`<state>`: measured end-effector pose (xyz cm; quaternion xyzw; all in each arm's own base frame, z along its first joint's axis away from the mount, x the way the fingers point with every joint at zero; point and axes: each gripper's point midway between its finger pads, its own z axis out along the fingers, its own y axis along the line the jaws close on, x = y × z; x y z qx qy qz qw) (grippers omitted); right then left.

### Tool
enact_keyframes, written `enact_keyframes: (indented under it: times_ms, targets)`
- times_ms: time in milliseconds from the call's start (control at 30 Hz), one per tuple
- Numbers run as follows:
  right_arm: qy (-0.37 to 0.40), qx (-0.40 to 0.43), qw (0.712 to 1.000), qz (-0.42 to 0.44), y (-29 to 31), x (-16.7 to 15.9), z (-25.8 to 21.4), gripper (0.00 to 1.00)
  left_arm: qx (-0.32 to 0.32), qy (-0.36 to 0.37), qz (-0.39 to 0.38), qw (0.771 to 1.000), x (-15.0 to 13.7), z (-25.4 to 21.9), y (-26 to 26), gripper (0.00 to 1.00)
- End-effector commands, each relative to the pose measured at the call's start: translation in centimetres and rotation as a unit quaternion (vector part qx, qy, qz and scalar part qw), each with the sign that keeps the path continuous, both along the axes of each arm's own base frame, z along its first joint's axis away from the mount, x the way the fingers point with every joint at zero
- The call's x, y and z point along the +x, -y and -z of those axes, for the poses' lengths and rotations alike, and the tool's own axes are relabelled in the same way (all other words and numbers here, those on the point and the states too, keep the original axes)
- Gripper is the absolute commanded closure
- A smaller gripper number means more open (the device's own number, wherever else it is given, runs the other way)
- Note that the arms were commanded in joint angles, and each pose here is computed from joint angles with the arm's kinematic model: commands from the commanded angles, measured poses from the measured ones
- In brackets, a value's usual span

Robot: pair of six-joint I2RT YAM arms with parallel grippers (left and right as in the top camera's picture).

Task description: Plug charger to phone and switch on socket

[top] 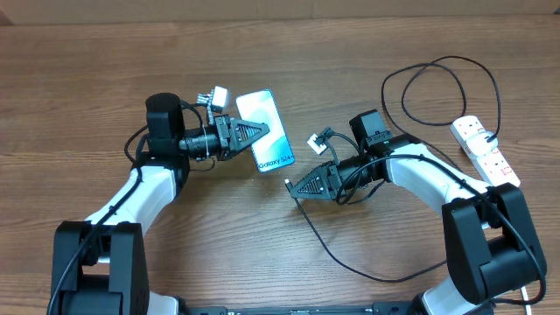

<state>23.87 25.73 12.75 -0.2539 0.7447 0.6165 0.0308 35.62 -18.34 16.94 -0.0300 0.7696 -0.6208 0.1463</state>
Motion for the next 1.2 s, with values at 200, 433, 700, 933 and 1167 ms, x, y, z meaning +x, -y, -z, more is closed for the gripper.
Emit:
enact_keyframes:
  times_ms: [200,433,700,933,1167]
  targets:
    - [-0.011,0.114,0.993,-0.024,-0.4,-0.3,-4.9,0.96,-0.014,0.026,0.025,0.999,-0.2,-1.5,0.7,0.96]
    - [-0.001,0.120,0.992,-0.026,-0.4,-0.1,-4.9,0.96,-0.028,0.042,0.020,0.999,0.3,-2.9,0.8,0.96]
    - [0.008,0.089,0.996,-0.013,-0.7,0.9,-4.0,0.96,-0.041,0.037,0.026,0.998,0.2,-3.7,0.9,0.96]
    - [0.002,0.077,0.997,0.003,-1.2,2.5,-4.4,0.96,-0.042,0.037,0.028,0.998,0.1,-3.7,0.9,0.96]
    - [-0.001,0.076,0.997,0.003,-1.2,2.4,-4.3,0.96,-0.041,0.038,0.026,0.998,0.2,-3.7,0.9,0.96]
